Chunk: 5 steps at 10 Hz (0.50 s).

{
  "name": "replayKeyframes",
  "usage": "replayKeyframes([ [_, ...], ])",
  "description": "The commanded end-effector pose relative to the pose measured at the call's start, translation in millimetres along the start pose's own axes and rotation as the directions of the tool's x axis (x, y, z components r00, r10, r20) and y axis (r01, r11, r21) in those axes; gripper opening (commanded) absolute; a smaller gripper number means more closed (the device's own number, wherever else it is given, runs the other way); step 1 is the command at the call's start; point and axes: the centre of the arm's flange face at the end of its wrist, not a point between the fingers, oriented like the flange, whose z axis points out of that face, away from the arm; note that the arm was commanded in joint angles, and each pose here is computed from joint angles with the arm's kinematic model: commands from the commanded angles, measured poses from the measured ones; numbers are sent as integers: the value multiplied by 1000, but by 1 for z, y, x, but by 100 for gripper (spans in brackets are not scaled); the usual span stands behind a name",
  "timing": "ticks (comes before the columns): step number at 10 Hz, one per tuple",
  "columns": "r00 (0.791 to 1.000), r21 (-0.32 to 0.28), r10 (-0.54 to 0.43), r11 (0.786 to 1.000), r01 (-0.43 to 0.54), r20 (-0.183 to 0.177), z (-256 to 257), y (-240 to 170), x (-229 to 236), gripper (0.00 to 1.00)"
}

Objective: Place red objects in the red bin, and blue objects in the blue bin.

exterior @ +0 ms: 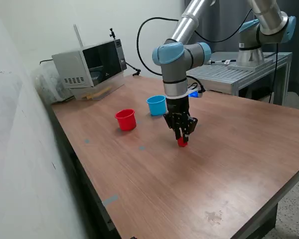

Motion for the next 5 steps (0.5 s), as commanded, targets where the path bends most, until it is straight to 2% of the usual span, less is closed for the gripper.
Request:
replayKeyframes([
  [1,1000,1,-7,1000,7,1,0,0,1,0],
  [3,1000,-4,-12,1000,12,2,-2,1,1,0],
  [5,1000,-43,-26,999,26,9,-34,3,0,0],
])
